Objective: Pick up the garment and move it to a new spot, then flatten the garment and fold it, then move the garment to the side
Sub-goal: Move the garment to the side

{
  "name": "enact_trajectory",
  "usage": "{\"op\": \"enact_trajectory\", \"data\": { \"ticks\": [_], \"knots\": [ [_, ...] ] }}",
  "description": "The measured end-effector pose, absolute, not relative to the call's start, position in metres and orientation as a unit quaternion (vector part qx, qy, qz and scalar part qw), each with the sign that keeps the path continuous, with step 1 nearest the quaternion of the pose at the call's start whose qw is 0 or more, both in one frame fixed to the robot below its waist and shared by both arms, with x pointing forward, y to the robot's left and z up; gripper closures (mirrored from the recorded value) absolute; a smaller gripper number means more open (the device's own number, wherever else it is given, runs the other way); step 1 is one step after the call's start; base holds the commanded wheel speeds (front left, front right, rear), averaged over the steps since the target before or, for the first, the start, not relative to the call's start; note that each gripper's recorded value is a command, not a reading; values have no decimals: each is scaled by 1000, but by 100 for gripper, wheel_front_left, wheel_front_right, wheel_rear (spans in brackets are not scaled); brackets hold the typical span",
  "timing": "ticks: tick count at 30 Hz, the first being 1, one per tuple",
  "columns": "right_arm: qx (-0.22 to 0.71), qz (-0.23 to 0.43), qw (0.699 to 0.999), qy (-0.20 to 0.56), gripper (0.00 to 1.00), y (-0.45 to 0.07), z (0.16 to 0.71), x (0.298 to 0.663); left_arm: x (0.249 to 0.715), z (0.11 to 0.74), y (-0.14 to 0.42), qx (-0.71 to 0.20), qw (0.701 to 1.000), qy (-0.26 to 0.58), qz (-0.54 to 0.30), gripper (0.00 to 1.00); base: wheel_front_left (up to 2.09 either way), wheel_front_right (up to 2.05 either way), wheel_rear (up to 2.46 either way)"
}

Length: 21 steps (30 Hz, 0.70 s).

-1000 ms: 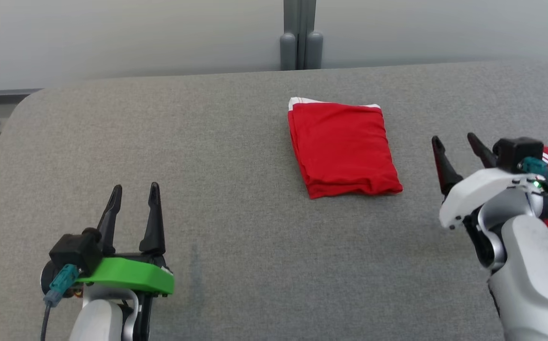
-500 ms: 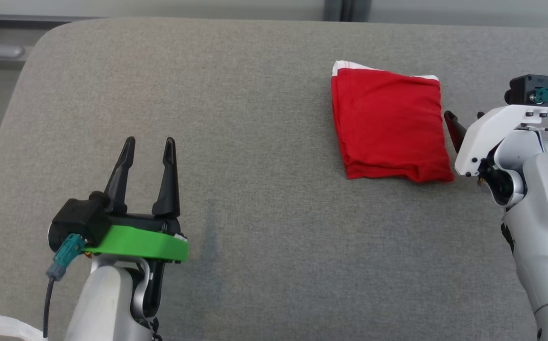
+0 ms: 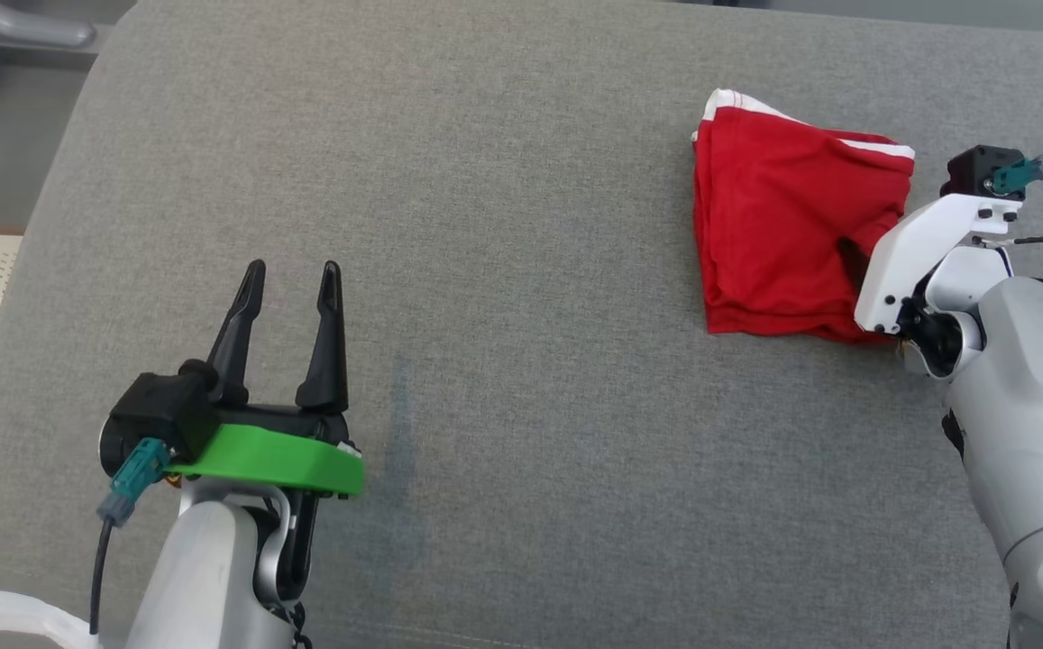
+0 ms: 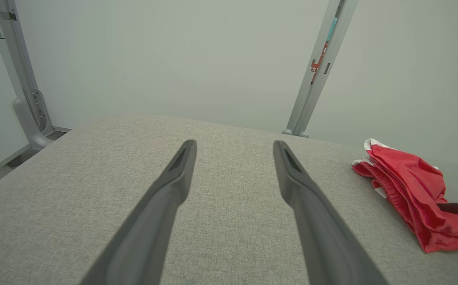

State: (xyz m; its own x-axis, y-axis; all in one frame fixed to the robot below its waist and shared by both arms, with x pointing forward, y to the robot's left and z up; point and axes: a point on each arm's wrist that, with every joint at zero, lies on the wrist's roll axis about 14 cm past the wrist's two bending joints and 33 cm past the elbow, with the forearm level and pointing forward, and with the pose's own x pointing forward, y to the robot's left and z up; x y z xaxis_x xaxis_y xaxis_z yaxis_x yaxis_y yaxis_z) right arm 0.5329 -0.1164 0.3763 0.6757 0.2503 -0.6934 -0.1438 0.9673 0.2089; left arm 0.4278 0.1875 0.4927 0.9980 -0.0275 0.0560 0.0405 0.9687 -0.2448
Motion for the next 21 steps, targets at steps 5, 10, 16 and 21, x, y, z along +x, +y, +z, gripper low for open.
{"op": "enact_trajectory", "data": {
  "ticks": [5,10,16,21],
  "knots": [
    [27,108,919,379,100,-128,386,530,429,494,180,-126,991,-27,-28,0,0,0,0],
    [-35,121,926,356,100,-140,410,528,429,495,168,-130,990,-27,-44,0,0,0,0],
    [-106,100,934,327,100,-198,459,522,433,498,146,-138,987,-30,-74,0,0,0,0],
    [-143,49,936,318,100,-267,495,496,441,503,116,-146,982,-34,-115,0,0,0,0]
  ]
}}
